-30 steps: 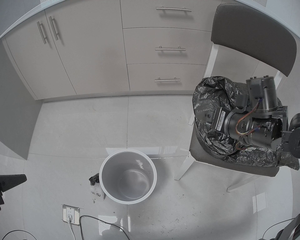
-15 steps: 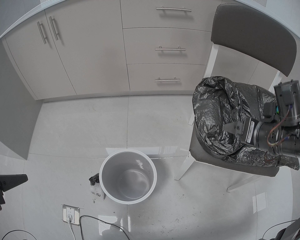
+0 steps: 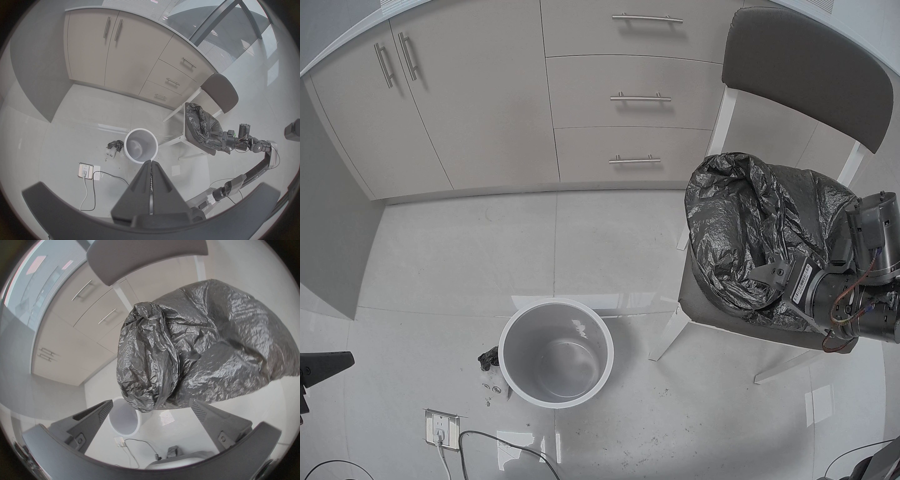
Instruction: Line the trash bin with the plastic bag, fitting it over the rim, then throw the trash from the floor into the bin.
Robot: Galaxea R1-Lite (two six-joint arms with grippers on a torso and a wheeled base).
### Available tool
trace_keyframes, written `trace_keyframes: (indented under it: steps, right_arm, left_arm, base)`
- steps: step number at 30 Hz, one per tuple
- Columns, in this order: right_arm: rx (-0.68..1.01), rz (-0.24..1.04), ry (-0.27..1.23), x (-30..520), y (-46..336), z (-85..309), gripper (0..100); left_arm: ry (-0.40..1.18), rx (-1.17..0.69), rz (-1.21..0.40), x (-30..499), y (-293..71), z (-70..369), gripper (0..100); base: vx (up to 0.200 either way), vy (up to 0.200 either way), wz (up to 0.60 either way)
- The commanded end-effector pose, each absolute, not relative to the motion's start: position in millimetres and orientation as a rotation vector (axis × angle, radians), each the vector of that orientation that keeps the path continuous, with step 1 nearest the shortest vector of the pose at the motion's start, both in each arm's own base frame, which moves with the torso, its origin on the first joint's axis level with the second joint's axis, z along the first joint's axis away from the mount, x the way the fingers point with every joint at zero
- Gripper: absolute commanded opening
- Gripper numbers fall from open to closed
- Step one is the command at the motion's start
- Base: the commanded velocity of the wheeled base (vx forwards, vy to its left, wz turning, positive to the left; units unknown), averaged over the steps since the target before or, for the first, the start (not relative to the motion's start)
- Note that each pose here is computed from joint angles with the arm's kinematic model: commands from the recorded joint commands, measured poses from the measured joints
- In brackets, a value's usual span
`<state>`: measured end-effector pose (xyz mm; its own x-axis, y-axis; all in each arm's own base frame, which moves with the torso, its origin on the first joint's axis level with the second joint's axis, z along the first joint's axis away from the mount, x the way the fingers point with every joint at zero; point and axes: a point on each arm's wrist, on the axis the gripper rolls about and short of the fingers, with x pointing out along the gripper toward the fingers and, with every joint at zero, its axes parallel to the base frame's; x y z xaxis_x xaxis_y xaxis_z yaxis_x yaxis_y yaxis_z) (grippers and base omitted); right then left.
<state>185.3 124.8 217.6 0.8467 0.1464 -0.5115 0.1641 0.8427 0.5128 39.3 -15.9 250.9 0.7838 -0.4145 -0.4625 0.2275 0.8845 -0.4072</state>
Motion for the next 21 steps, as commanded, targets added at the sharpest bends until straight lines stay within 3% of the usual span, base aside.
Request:
trace_keyframes:
  steps: [1,11,21]
  right_arm:
    - [0.611,-0.001,0.598,187,138,213,100]
    - [0.618,-0.079,0.669,210,156,187,100]
    - [0.653,-0.088,0.597,225,153,200,100]
  left_arm:
    - [0.552,-0.340,-0.376,33,-15,251,0]
    - [0.542,-0.334,-0.398,29,-14,252,0]
    - [0.522,-0.337,-0.405,41,-18,245,0]
  base:
    - [0.000,0.000,0.00]
    - [0.000,0.000,0.00]
    - [0.000,0.000,0.00]
